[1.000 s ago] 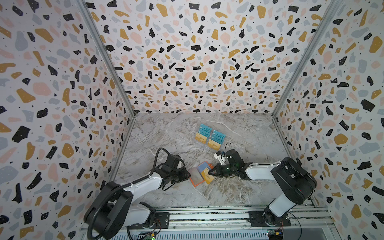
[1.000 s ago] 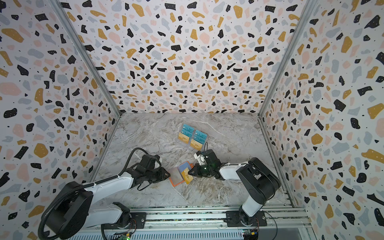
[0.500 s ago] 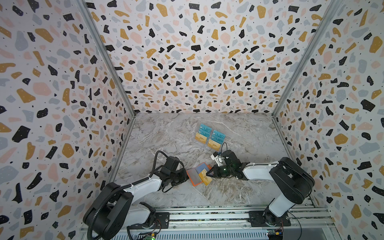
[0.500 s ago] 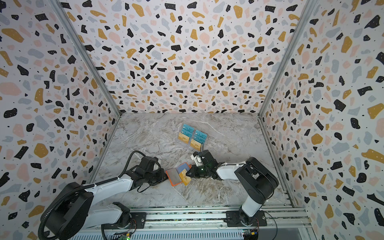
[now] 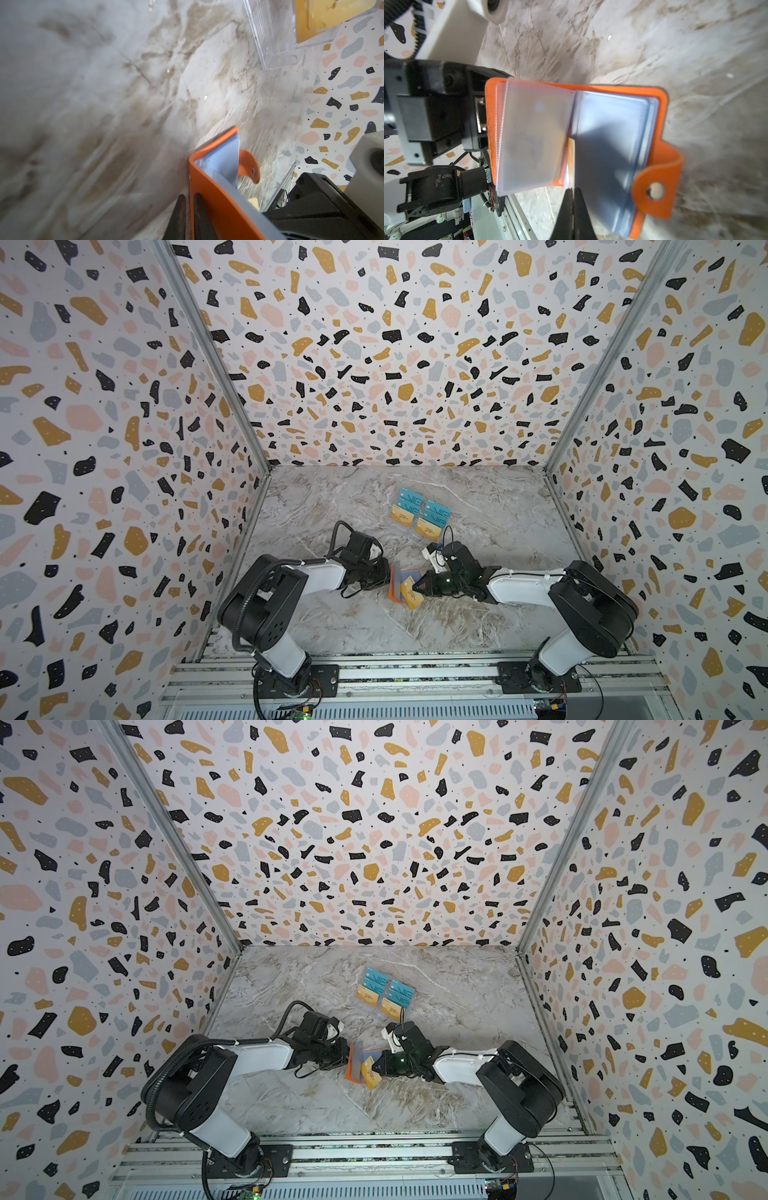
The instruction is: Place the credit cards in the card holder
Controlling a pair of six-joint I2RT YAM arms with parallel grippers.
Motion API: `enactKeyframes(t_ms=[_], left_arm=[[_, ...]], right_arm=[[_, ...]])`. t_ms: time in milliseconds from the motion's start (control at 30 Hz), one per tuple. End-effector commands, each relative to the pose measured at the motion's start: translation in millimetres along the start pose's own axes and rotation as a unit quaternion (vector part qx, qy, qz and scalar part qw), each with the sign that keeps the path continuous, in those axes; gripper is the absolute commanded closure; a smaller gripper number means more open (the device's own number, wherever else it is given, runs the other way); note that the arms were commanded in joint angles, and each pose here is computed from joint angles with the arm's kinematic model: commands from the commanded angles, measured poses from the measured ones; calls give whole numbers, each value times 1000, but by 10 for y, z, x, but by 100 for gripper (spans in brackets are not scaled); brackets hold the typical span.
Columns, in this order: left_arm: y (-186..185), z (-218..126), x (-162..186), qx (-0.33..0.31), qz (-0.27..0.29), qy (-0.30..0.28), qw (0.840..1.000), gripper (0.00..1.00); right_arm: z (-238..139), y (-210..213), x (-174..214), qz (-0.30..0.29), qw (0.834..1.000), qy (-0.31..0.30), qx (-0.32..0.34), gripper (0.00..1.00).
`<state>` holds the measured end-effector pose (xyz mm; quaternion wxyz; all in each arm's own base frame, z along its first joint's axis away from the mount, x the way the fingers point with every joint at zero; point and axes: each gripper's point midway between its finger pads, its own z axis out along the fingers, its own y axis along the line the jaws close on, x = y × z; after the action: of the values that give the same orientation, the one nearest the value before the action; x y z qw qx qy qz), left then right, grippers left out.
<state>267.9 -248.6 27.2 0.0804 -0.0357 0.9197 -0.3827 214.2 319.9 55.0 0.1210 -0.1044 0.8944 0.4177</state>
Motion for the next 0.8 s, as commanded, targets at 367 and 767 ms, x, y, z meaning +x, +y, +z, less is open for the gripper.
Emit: enactKeyframes(t_ms=[367,767], left_arm=[[74,-75,-227,-24,42,19,999,86],[-273,-692,-292,-26,146,-21,989,59]], right_arm=[[-20,-51,-45,-4,999,-11,41,100],[15,-55,-59,-12,999,-1,31,100]])
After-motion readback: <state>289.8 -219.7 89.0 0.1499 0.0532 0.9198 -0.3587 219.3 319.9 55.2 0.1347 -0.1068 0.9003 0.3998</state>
